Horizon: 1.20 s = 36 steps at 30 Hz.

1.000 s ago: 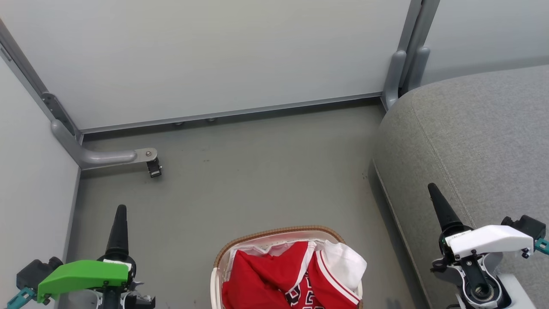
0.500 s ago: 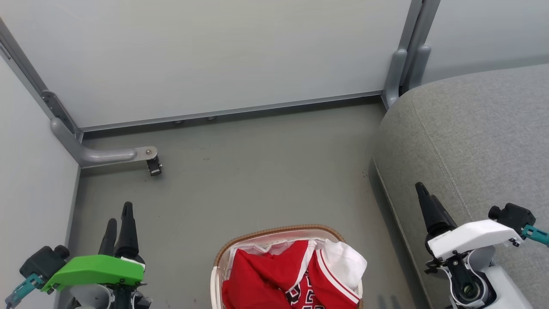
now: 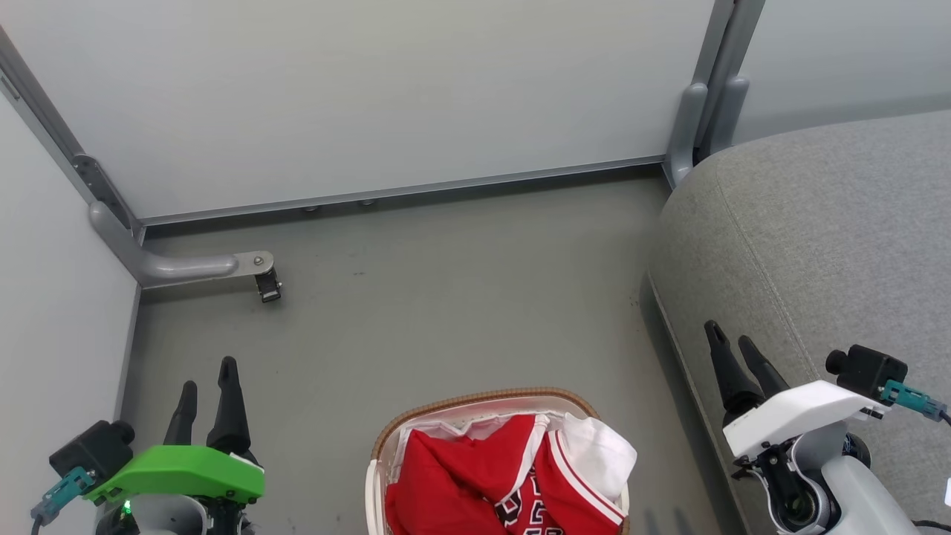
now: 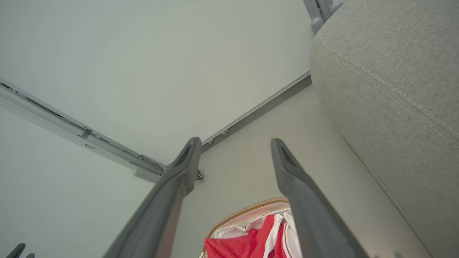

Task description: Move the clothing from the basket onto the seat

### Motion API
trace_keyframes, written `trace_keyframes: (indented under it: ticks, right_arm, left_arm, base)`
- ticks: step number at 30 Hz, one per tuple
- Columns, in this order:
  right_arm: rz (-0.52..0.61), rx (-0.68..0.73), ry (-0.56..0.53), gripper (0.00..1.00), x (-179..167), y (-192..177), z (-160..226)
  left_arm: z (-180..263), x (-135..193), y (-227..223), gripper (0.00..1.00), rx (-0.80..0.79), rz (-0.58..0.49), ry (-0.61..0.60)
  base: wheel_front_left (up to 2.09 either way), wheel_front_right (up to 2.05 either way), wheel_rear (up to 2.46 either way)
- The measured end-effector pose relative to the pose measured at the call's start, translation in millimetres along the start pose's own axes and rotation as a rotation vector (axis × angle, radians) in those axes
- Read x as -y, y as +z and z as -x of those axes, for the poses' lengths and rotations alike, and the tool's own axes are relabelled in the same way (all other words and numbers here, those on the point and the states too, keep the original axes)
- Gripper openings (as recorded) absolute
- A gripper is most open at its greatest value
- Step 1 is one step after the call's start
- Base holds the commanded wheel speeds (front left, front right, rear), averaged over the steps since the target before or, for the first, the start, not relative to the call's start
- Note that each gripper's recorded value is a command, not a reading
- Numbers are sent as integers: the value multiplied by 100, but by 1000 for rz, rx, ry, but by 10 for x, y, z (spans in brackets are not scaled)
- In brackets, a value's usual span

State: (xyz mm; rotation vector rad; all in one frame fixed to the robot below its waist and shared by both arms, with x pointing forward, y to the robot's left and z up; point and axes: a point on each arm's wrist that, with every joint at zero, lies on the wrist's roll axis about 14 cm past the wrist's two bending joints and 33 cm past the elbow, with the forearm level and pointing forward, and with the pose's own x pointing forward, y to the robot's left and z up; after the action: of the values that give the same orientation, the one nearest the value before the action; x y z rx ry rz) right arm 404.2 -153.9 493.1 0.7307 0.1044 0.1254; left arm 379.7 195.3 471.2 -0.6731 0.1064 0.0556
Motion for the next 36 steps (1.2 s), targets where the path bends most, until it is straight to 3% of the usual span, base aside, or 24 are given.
trace_keyframes:
  ticks: [16, 36]
  right_arm:
    - [216, 4, 38, 100, -67, -7, -24]
    - [420, -21, 66, 100, -71, -125, -2]
  left_arm:
    - [-4, 45, 33, 100, 22, -212, -27]
    - [10, 173, -39, 100, 36, -381, -72]
  base:
    - [0, 0, 0]
    - [0, 0, 0]
